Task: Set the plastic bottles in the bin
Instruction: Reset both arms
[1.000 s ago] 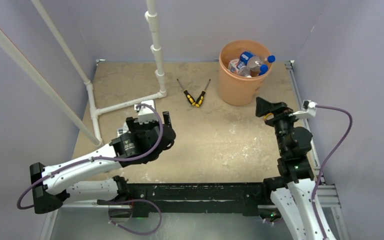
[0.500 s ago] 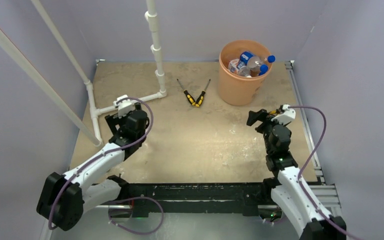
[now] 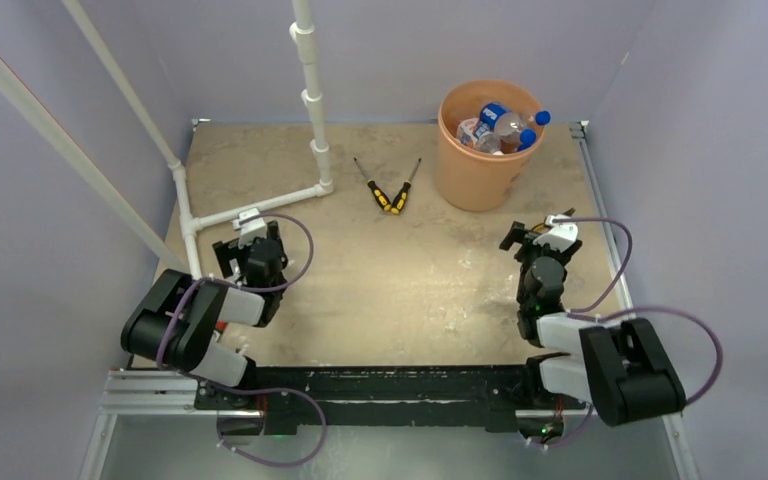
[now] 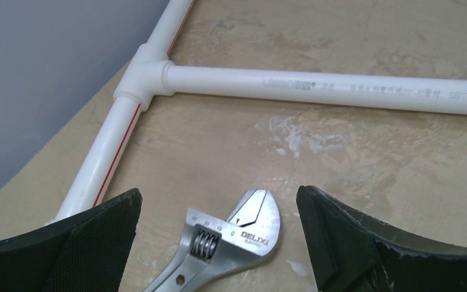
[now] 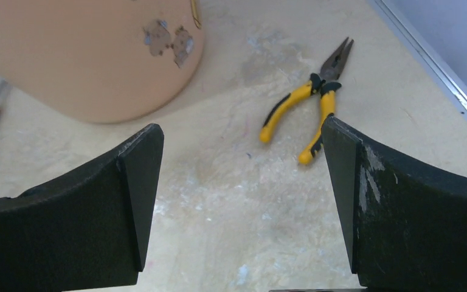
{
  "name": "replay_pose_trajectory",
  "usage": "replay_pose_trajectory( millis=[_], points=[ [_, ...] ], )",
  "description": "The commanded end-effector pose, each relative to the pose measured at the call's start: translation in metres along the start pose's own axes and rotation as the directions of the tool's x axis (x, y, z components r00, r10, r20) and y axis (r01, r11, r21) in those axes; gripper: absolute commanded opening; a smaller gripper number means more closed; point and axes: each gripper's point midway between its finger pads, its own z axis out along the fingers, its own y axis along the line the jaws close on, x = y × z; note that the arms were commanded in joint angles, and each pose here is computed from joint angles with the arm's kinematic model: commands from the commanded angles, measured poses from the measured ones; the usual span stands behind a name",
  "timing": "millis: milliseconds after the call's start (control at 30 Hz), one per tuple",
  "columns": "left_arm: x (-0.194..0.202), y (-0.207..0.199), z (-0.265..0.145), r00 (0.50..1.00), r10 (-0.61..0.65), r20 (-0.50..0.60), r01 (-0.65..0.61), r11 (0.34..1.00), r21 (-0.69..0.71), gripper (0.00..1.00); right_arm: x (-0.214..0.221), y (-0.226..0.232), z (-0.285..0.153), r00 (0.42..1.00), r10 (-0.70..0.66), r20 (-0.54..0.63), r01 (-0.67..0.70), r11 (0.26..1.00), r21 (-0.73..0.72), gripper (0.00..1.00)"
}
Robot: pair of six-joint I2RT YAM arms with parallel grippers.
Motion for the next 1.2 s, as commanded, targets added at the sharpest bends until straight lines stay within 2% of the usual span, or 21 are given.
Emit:
replay_pose_trajectory(
  millis=[0,67,100,200,233,267,300,433,500,600,700,1167],
  points=[
    [-0.045,-0.02,0.016,0.984,-0.081,0.16,0.072,0.996,0.061,0.99,-0.05,0.001,0.004,0.968,-0.027,0.249,0.03,1.0,-0.008,0.99],
    [-0.038,-0.017,0.02,0.984,-0.094,0.154,0.089,0.995,0.04,0.99,-0.044,0.006,0.012,0.973,0.022,0.228,-0.019,1.0,-0.017,0.99],
    [-0.038,-0.021,0.023,0.985,-0.066,0.162,0.059,0.997,0.051,0.99,-0.041,0.009,0.016,0.973,0.022,0.228,-0.017,1.0,-0.025,0.99],
    [-0.033,-0.047,0.037,0.995,0.03,0.09,-0.04,0.993,0.11,0.99,-0.023,0.026,0.03,0.975,-0.063,0.212,0.086,0.991,-0.1,0.99],
    [-0.034,-0.048,0.038,0.994,0.034,0.102,-0.045,0.993,0.11,0.99,-0.027,0.026,0.033,0.967,-0.079,0.242,0.104,0.99,-0.092,0.99],
    [-0.033,-0.047,0.038,0.994,0.034,0.103,-0.045,0.993,0.111,0.99,-0.022,0.026,0.036,0.977,-0.058,0.207,0.076,0.994,-0.083,0.99],
    [-0.033,-0.047,0.038,0.995,0.03,0.093,-0.041,0.993,0.11,0.99,-0.015,0.023,0.042,0.987,-0.028,0.158,0.036,0.998,-0.051,0.99],
    [-0.037,-0.027,0.027,0.985,-0.093,0.148,0.075,0.99,0.123,0.99,-0.014,0.013,0.048,0.989,-0.013,0.148,0.016,1.0,-0.017,0.99],
    [-0.029,-0.031,0.021,0.986,-0.086,0.142,0.056,0.979,0.198,0.99,-0.016,0.012,0.046,0.986,-0.023,0.165,0.025,1.0,-0.013,0.99],
    [-0.028,-0.033,0.024,0.982,-0.089,0.168,0.055,0.978,0.199,0.99,-0.02,0.01,0.045,0.983,-0.027,0.182,0.029,1.0,-0.008,0.99],
    [-0.026,-0.034,0.03,0.986,-0.097,0.138,0.067,0.976,0.209,0.99,-0.016,0.012,0.047,0.986,-0.029,0.167,0.031,0.999,-0.014,0.99],
    [-0.027,-0.033,0.029,0.984,-0.104,0.145,0.072,0.975,0.212,0.99,-0.018,0.011,0.047,0.985,-0.019,0.171,0.022,1.0,-0.012,0.99]
  ],
)
